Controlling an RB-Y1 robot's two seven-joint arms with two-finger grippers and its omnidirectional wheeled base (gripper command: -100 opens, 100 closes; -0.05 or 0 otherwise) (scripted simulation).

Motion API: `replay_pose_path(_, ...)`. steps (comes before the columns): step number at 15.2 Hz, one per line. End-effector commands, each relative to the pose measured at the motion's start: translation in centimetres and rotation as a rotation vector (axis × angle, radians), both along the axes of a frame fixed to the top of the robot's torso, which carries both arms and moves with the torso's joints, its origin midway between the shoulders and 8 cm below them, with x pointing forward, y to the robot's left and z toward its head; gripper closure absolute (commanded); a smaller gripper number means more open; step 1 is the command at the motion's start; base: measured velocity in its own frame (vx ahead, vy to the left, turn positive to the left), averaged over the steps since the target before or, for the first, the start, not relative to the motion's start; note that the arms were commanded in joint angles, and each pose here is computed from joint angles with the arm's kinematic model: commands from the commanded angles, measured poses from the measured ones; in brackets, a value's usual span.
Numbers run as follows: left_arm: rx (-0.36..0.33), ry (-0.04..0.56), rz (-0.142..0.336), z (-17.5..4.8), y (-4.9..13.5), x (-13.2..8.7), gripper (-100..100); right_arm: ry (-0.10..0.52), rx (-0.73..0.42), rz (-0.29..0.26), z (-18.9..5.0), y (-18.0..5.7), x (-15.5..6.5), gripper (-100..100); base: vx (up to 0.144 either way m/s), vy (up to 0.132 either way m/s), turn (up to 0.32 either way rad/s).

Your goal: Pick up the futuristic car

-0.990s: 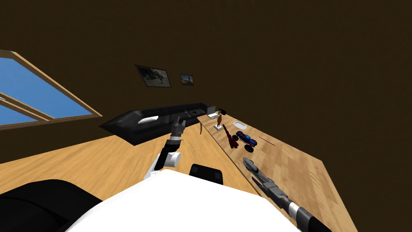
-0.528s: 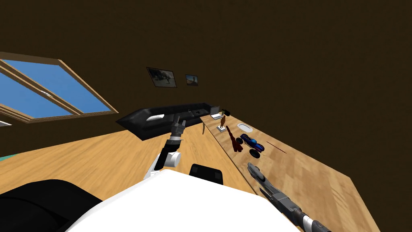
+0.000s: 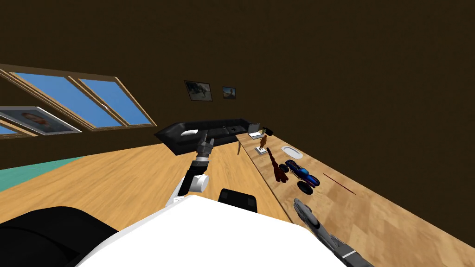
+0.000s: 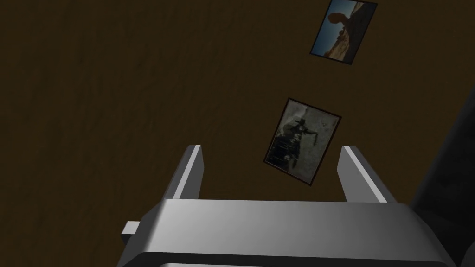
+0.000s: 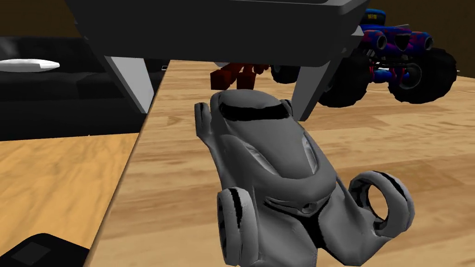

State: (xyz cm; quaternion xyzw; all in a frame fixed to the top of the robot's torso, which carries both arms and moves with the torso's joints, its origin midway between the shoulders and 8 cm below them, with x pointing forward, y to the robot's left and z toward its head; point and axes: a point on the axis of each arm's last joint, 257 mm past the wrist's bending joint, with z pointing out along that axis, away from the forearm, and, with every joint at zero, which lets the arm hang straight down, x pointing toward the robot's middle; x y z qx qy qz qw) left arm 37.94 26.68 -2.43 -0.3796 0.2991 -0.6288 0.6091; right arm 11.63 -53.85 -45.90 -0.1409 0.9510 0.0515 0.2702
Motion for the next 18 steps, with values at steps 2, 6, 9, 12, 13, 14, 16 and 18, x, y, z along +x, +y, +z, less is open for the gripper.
replay_pose_path(2,0.000,0.000,0.000,0.0,0.0,0.0,0,0.050,-0.030,-0.002,-0.4,-1.8,-2.2,-100,0.022,-0.008,0.143)
replay_pose_path(6,0.000,0.000,0.000,0.0,0.0,0.0,0,0.149,-0.088,0.007,-0.7,-4.7,-6.1,-100,0.017,-0.004,0.207)
replay_pose_path(9,0.000,0.000,0.000,0.0,0.0,0.0,0,0.238,-0.132,0.012,-0.7,-7.0,-9.7,-100,0.022,-0.006,0.269)
replay_pose_path(12,0.000,0.000,0.000,0.0,0.0,0.0,0,0.349,-0.173,0.014,-0.5,-9.2,-14.4,-100,0.020,-0.005,0.243)
replay_pose_path(13,0.000,0.000,0.000,0.0,0.0,0.0,0,0.349,-0.173,0.014,-0.5,-9.2,-14.4,-100,0.012,-0.008,0.167)
replay_pose_path(14,0.000,0.000,0.000,0.0,0.0,0.0,0,0.378,-0.181,0.014,-0.4,-9.7,-15.7,-100,0.006,-0.007,0.117)
replay_pose_path(16,0.000,0.000,0.000,0.0,0.0,0.0,0,0.402,-0.187,0.014,-0.3,-10.0,-16.7,-100,0.001,-0.002,0.136)
replay_pose_path(18,0.000,0.000,0.000,0.0,0.0,0.0,0,0.420,-0.191,0.014,-0.2,-10.2,-17.6,-100,-0.001,0.000,0.028)
